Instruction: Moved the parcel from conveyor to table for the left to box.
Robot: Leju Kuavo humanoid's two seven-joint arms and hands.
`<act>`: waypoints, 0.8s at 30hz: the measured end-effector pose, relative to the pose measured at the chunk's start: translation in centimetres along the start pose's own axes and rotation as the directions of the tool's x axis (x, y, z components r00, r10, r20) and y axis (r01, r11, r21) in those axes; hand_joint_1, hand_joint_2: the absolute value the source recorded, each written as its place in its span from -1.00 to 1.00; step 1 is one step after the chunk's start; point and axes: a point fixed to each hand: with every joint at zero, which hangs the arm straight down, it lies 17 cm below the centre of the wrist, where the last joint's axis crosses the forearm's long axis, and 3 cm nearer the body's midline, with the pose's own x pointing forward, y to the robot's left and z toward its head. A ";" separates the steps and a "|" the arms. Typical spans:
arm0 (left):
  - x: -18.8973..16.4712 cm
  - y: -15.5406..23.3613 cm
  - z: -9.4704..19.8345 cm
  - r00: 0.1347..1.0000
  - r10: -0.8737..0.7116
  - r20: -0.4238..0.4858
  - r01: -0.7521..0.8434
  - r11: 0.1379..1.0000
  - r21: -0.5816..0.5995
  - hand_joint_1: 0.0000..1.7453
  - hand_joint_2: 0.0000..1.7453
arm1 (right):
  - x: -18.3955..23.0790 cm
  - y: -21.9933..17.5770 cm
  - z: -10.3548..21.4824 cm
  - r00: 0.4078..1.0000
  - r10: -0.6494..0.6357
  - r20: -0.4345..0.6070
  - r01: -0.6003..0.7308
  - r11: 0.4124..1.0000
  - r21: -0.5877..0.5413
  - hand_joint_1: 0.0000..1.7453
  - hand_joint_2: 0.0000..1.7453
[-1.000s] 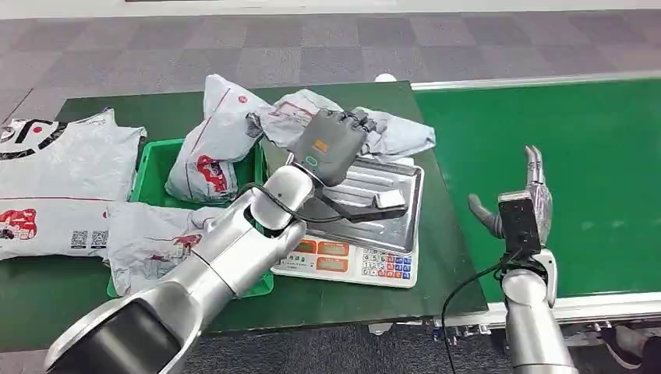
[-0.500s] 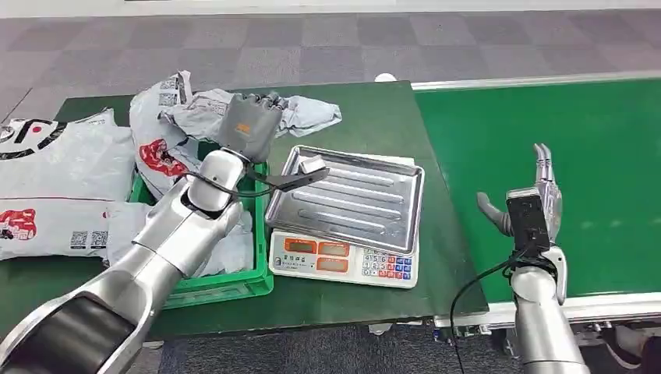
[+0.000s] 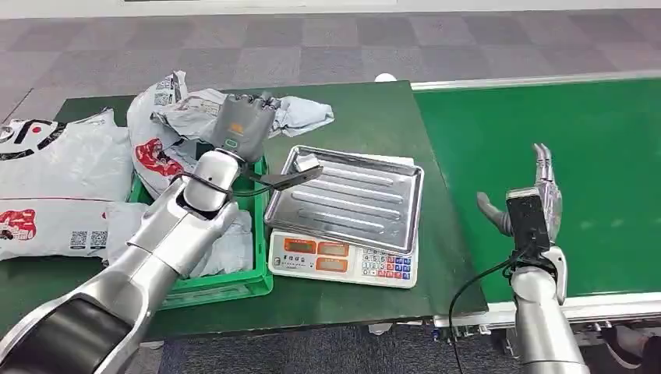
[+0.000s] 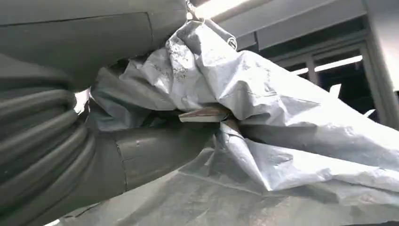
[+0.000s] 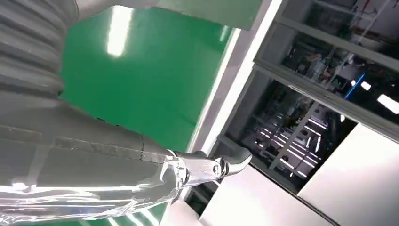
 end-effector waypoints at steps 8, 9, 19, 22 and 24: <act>-9.8 -12.1 12.4 0.988 -0.081 -0.134 0.039 0.956 -0.292 1.00 1.00 | -1.7 -1.9 4.1 0.999 0.005 -0.050 -0.004 1.000 0.027 -1.00 1.00; -10.9 -13.3 14.4 0.986 -0.089 -0.143 0.038 0.945 -0.324 1.00 1.00 | -1.7 -2.2 4.4 0.999 0.004 -0.049 -0.002 1.000 0.030 -1.00 1.00; -18.0 -16.3 27.6 0.972 -0.162 -0.172 0.055 0.863 -0.502 1.00 1.00 | -1.3 -3.2 4.4 1.000 0.001 -0.028 0.000 0.999 0.036 -1.00 1.00; -20.0 -16.2 29.5 0.969 -0.165 -0.184 0.046 0.850 -0.524 1.00 1.00 | -1.3 -3.5 4.2 1.000 -0.002 -0.029 0.003 0.999 0.032 -1.00 1.00; -21.6 -16.0 30.4 0.962 -0.186 -0.200 0.051 0.842 -0.537 -1.00 1.00 | -1.4 -3.6 4.1 1.000 -0.002 -0.031 0.002 1.000 0.031 -1.00 1.00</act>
